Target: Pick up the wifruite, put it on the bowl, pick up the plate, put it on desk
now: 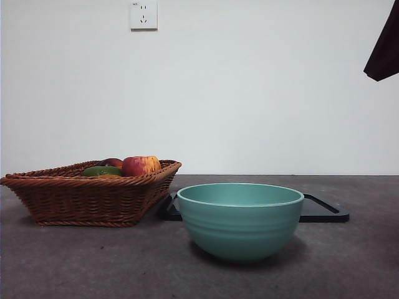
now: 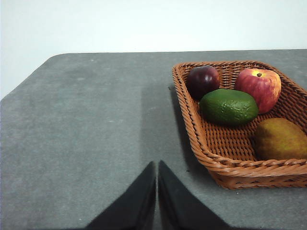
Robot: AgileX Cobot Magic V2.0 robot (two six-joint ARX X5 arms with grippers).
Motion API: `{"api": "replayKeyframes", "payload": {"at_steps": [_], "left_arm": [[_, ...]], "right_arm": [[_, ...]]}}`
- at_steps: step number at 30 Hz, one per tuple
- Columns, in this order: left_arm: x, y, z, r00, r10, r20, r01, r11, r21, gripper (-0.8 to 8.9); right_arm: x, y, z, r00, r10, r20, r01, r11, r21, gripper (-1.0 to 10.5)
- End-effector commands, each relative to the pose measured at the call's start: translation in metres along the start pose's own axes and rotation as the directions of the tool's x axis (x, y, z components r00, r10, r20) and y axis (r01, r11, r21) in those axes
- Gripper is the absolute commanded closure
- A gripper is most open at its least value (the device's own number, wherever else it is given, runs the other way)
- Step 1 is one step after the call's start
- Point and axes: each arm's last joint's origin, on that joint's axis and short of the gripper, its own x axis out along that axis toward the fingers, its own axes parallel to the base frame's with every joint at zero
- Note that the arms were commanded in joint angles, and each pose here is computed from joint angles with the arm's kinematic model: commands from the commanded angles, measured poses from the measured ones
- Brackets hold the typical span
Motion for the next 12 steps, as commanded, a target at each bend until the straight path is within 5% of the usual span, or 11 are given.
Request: {"api": "replayKeyframes", "payload": {"at_steps": [1,12], "left_arm": [[0.0018,0.0004,-0.0075,1.0,0.004,-0.029,-0.005,1.0,-0.007,8.06],[0.0018,0.0004,-0.0075,1.0,0.004,-0.029,-0.005,1.0,-0.007,8.06]], "right_arm": [[-0.003,0.0038,0.0045,1.0,0.013,0.019,-0.013,1.0,-0.026,9.4],[-0.0048,0.0042,0.004,0.999,0.017,0.027,-0.016,0.999,-0.028,9.4]]}}
